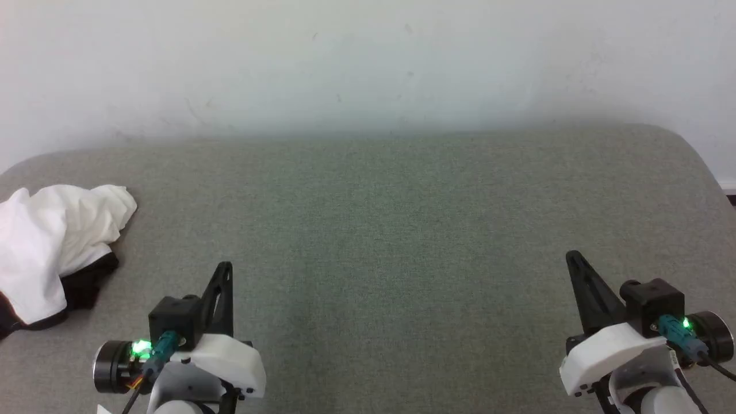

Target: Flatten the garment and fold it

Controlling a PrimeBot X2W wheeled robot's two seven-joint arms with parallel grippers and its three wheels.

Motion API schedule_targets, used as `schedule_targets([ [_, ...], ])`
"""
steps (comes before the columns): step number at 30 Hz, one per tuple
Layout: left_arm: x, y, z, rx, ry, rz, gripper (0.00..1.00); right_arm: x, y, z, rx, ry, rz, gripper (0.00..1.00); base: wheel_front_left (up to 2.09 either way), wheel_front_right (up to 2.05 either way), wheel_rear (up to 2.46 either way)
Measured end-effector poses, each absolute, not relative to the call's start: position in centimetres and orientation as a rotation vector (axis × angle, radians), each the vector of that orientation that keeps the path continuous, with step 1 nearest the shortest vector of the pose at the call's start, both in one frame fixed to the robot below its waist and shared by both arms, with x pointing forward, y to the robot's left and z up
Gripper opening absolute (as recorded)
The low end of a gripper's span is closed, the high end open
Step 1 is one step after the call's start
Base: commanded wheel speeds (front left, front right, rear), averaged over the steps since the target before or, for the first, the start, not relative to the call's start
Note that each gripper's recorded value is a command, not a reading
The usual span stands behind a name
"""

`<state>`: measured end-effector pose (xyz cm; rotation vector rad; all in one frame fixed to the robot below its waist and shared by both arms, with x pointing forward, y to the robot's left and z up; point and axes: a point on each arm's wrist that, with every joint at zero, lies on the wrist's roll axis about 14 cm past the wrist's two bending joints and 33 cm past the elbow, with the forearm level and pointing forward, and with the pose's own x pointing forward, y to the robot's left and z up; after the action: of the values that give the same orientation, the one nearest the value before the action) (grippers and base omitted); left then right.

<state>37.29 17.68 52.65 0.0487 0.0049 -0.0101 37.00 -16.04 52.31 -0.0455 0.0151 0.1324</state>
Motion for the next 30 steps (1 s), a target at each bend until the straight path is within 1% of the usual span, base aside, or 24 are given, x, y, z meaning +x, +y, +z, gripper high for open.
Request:
schedule_targets([
  [20, 37.28, 17.68, 52.66, 0.049, 0.005, -0.01, 0.0, 37.0, -16.04, 52.32, -0.045, 0.015, 0.132, 0.0, 0.0, 0.0, 0.0],
  [21, 37.28, 17.68, 52.64, 0.049, 0.005, -0.011, 1.0, 37.0, -16.05, 52.29, -0.045, 0.016, 0.132, 1.0, 0.0, 0.0, 0.0],
  [30, 37.24, 17.61, 52.47, 0.049, 0.009, -0.013, 1.0, 37.03, -15.99, 52.22, -0.046, 0.017, 0.135, 1.0, 0.0, 0.0, 0.0],
])
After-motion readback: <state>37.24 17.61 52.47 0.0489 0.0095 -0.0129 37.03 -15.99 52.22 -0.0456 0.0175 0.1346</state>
